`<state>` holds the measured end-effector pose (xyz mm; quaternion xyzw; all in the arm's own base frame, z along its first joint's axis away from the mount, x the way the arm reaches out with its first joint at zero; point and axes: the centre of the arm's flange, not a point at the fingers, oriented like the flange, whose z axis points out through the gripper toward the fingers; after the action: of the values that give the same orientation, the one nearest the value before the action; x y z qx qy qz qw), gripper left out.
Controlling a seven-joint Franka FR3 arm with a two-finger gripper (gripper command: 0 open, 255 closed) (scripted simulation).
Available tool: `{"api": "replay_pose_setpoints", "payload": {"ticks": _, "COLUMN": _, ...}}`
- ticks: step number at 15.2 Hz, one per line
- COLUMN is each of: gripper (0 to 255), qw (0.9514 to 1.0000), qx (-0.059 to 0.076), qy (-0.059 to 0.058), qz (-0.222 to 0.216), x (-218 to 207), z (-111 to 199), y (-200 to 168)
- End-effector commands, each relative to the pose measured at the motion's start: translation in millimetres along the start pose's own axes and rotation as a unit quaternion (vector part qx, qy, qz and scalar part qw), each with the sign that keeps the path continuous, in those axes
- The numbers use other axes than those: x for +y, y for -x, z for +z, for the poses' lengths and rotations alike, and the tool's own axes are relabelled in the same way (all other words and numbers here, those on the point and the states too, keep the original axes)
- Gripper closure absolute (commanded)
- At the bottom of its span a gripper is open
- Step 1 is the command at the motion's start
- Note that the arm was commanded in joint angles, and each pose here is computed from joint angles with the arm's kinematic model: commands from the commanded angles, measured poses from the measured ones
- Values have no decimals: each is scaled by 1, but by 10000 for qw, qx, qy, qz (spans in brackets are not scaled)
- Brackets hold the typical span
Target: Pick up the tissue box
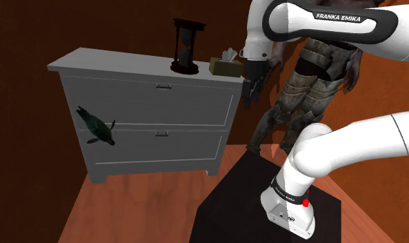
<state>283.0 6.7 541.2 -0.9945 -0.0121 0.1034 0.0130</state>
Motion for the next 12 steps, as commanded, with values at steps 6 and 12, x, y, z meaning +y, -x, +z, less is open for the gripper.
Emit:
{"api": "replay_pose_setpoints", "payload": {"ticks": 6, "gripper": 0, "qw": 9986, "qx": 32, "qy": 415, "qz": -319, "x": 49, "z": -8, "y": -21}}
{"api": "replay_pose_setpoints", "payload": {"ticks": 12, "gripper": 0, "qw": 9934, "qx": 71, "qy": 911, "qz": -700, "x": 104, "z": -23, "y": -49}}
